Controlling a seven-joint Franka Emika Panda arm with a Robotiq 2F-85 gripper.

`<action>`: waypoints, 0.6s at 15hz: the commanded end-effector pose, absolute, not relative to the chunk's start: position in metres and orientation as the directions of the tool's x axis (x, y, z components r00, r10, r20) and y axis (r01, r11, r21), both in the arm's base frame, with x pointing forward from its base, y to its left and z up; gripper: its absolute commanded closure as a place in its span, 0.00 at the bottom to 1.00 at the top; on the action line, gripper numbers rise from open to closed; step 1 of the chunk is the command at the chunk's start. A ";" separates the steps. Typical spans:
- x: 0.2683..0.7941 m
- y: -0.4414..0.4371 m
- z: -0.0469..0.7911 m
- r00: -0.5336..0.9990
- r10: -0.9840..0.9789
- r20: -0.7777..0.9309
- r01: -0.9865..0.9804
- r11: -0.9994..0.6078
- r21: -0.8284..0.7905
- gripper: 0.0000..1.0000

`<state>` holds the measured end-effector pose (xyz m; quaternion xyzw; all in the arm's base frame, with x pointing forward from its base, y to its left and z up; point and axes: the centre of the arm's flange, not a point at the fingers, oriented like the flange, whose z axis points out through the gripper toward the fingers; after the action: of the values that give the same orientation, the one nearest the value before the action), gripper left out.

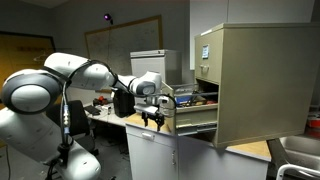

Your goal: Push the open drawer closed

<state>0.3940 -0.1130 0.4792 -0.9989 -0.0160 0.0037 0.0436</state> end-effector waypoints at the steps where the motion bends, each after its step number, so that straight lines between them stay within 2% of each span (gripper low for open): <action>1: 0.394 -0.113 0.479 0.999 0.032 -0.006 0.032 -0.996 -0.087 0.00; 7: 0.410 -0.103 0.494 0.983 0.013 0.185 0.017 -1.000 -0.020 0.00; 8: 0.413 -0.100 0.498 0.976 0.013 0.219 0.016 -1.000 -0.012 0.25; 9: 0.416 -0.096 0.501 0.970 0.017 0.241 0.019 -1.000 -0.005 0.27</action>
<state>0.4130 -0.1084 0.4931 -0.9963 -0.0151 -0.0832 0.0158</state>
